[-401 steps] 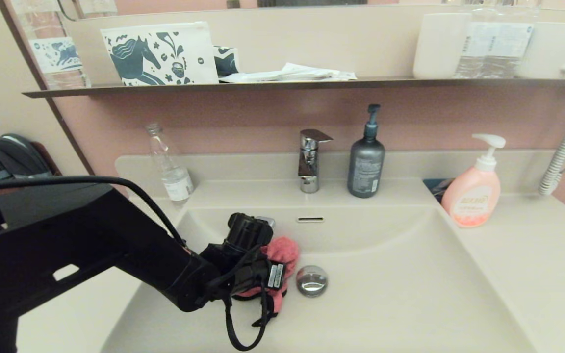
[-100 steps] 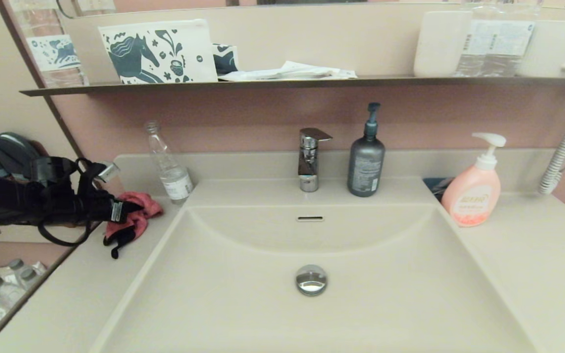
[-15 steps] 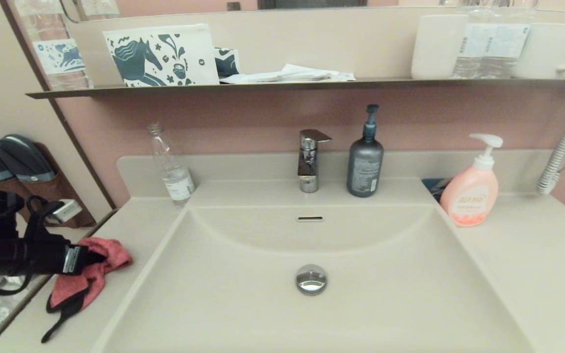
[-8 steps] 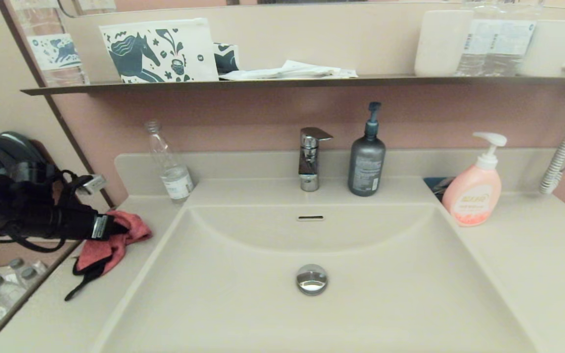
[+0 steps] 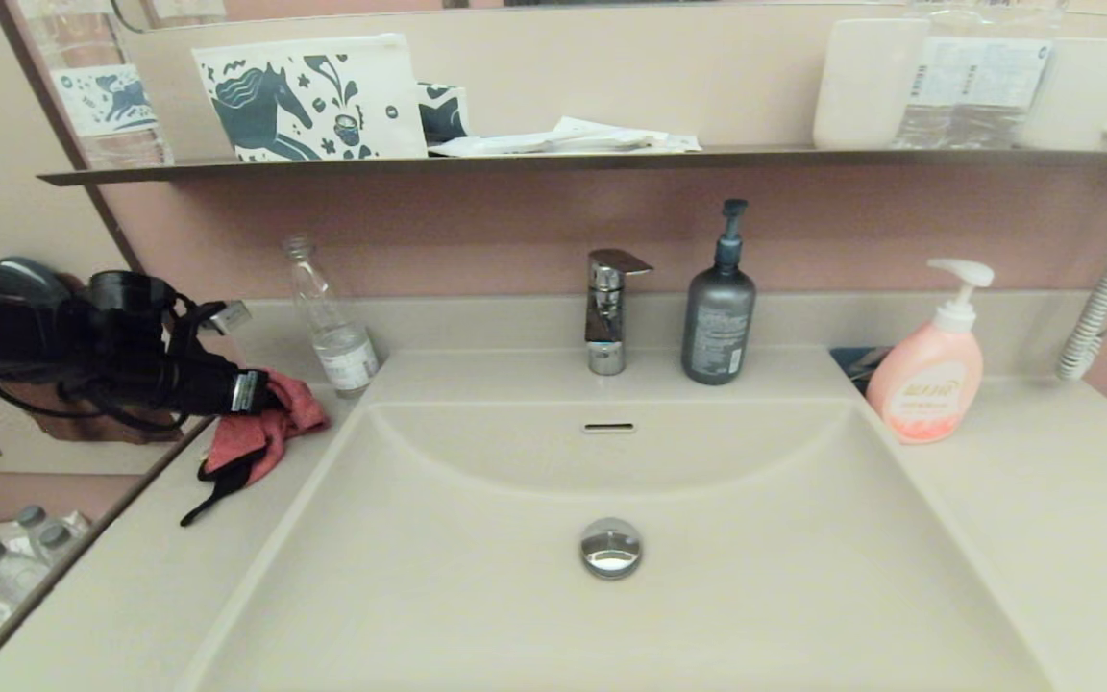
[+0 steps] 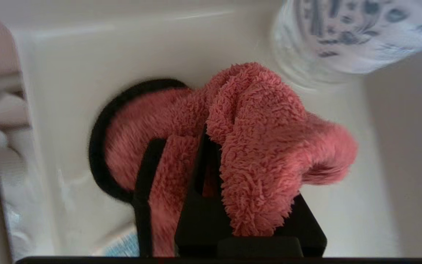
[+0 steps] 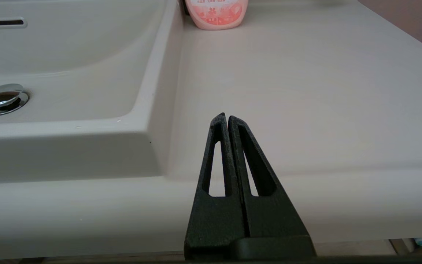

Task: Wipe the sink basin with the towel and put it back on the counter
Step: Wipe the sink

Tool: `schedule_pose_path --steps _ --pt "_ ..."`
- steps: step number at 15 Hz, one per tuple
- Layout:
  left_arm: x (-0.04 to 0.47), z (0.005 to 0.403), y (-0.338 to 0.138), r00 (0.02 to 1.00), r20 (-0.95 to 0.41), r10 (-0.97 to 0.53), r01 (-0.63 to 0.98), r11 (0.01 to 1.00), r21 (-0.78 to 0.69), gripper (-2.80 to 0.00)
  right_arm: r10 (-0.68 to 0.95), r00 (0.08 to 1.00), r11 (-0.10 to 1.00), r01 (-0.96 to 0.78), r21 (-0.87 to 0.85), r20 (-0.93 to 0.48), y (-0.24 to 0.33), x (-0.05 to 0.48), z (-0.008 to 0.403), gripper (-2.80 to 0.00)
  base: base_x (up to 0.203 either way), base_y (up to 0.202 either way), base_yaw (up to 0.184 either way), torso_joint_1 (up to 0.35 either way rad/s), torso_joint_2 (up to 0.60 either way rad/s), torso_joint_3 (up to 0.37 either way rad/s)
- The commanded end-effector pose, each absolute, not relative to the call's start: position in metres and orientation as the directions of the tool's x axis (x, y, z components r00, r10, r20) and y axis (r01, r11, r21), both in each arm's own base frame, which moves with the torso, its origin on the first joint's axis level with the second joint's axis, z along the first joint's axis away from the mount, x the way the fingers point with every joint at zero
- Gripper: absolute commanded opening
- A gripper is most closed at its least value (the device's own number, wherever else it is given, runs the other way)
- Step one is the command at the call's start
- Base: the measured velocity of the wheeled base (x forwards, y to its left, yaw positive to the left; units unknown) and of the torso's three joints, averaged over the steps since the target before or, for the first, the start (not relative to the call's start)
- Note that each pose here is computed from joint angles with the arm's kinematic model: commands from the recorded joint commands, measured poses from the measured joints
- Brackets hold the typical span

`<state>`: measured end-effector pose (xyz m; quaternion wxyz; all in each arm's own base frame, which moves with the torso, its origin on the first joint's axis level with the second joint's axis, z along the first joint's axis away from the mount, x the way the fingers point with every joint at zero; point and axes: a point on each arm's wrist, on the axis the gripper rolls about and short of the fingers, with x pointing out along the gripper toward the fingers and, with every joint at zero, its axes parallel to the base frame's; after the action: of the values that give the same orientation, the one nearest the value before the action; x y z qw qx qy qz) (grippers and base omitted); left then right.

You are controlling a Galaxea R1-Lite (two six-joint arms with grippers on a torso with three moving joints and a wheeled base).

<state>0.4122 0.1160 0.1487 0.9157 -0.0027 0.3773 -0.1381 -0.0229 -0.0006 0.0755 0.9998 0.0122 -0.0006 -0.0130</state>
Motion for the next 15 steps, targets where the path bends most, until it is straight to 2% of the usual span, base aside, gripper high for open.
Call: schedule_pose_path --steps 1,6,10,15 --pt "0.41 0.159 0.11 0.653 -0.706 -0.274 0.255 0.957 -0.135 -2.8 -0.026 1.0 0.999 0.026 0.025 0.0 -0.001 -0.023 0.075 -2.8 0.0 0.0 0.0 0.0 0.0 0.0" --pt "0.402 0.155 0.084 0.547 -0.769 -0.331 0.277 0.938 -0.207 -2.8 -0.026 1.0 0.999 0.026 0.025 0.0 -0.001 -0.023 0.075 -2.8 0.0 0.0 0.0 0.0 0.0 0.0" --pt "0.411 0.159 0.057 0.538 -0.76 -0.364 0.283 0.927 -0.244 -2.8 -0.026 1.0 0.999 0.026 0.025 0.0 -0.001 -0.023 0.075 -2.8 0.0 0.0 0.0 0.0 0.0 0.0" --pt "0.421 0.144 0.058 0.519 -0.781 -0.347 0.259 0.935 -0.243 -2.8 -0.026 1.0 0.999 0.026 0.025 0.0 -0.001 -0.023 0.075 -2.8 0.0 0.0 0.0 0.0 0.0 0.0"
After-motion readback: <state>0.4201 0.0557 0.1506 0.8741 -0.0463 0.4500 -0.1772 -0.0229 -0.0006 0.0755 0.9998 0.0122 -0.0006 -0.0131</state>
